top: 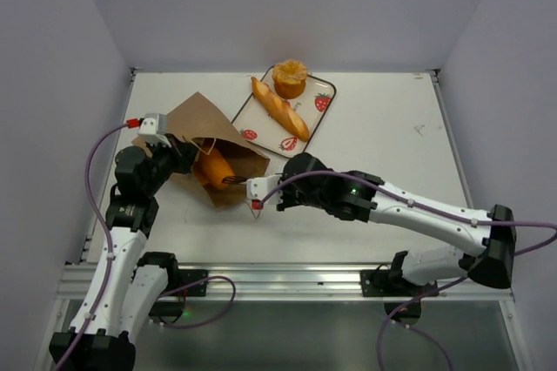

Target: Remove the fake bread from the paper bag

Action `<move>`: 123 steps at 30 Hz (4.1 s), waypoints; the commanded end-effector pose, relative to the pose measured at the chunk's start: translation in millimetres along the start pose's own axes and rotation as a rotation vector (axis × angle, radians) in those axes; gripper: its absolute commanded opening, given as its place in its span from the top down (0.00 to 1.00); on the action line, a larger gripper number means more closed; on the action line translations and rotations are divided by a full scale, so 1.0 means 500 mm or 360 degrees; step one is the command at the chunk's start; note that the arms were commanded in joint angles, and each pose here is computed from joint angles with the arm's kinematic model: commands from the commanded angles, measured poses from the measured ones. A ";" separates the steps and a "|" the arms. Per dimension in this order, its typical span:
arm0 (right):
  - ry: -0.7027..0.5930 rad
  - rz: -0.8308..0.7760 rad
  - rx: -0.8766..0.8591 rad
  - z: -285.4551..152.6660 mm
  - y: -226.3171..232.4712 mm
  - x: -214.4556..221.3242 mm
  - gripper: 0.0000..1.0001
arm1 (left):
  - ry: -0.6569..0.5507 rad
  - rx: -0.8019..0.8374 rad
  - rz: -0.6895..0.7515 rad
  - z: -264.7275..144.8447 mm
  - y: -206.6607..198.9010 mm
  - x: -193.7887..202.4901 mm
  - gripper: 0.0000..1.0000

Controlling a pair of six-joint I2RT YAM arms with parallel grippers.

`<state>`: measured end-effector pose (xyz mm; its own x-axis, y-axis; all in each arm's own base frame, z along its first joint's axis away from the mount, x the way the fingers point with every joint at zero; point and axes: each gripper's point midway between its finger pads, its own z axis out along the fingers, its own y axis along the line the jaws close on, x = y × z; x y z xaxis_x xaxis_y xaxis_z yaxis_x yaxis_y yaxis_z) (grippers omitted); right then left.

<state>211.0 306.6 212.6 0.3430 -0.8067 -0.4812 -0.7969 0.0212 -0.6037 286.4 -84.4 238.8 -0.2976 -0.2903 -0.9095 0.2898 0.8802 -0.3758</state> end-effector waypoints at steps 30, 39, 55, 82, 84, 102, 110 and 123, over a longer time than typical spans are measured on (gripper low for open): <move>-0.0187 0.0240 0.0065 -0.301 -0.008 0.151 1.00 | -0.0072 -0.0390 0.0099 0.026 0.085 -0.072 1.00; -0.0068 0.0303 0.0301 -0.341 -0.084 0.176 1.00 | -0.0057 -0.0376 0.0129 0.023 0.082 -0.069 1.00; 0.0456 0.0631 0.0845 -0.182 -0.273 0.321 1.00 | -0.0013 -0.0114 0.0140 0.002 0.026 -0.027 1.00; 0.0784 0.0753 0.0751 0.066 -0.296 0.483 0.72 | -0.0026 -0.0034 0.0164 -0.023 0.013 0.011 1.00; 0.0778 0.0758 0.0750 0.060 -0.296 0.481 0.67 | -0.0021 -0.0026 0.0161 -0.022 0.012 0.013 1.00; 0.0592 0.0829 0.0696 0.007 -0.295 0.425 0.54 | -0.0022 0.0038 0.0141 -0.025 -0.007 0.006 1.00; 0.0498 0.0850 0.0609 -0.013 -0.273 0.396 0.55 | 0.0008 0.0136 0.0144 -0.025 -0.028 0.010 1.00; -0.0292 0.0482 -0.0126 -0.159 -0.084 0.157 0.62 | 0.0139 0.0459 0.0173 -0.028 -0.090 0.036 1.00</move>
<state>283.4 172.0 253.2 0.0470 -0.7034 -0.7092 -0.8014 0.3973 -0.4472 263.2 -108.4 224.9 -0.3385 -0.1758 -0.9244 0.4653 0.8226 -0.3268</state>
